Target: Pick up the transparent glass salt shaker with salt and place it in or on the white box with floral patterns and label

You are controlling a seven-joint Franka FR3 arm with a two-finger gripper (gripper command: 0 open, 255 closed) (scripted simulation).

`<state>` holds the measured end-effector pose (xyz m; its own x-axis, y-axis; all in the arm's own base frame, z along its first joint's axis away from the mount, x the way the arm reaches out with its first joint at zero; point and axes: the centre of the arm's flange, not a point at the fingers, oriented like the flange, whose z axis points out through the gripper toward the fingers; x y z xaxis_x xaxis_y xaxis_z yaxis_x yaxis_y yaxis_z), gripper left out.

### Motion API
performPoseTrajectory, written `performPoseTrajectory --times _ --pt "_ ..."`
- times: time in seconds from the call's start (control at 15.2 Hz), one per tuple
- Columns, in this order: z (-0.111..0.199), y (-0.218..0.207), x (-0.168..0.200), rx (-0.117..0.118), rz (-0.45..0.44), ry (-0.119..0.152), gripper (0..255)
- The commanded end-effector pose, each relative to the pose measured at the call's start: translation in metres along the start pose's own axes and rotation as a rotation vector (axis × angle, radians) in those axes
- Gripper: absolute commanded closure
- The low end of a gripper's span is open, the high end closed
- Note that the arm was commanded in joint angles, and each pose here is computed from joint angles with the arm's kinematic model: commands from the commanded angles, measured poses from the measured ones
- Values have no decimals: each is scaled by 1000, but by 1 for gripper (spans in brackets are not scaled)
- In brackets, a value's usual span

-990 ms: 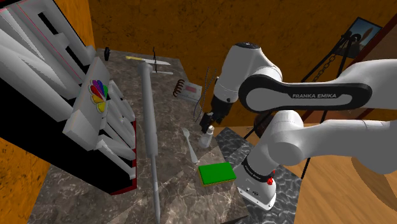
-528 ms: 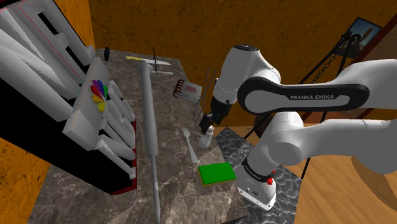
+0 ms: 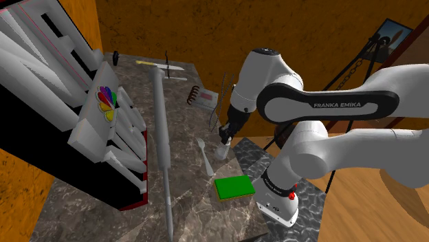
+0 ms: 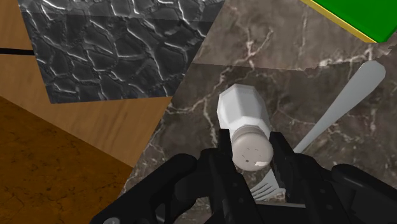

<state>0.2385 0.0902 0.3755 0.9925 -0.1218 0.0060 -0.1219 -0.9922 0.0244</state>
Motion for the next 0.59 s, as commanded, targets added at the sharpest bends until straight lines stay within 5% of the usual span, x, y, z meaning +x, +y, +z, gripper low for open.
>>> performPoseTrajectory --times 0.0,0.53 --pt "0 0 0 0 0 0 255" --pt "-32 1 0 0 0 0 255"
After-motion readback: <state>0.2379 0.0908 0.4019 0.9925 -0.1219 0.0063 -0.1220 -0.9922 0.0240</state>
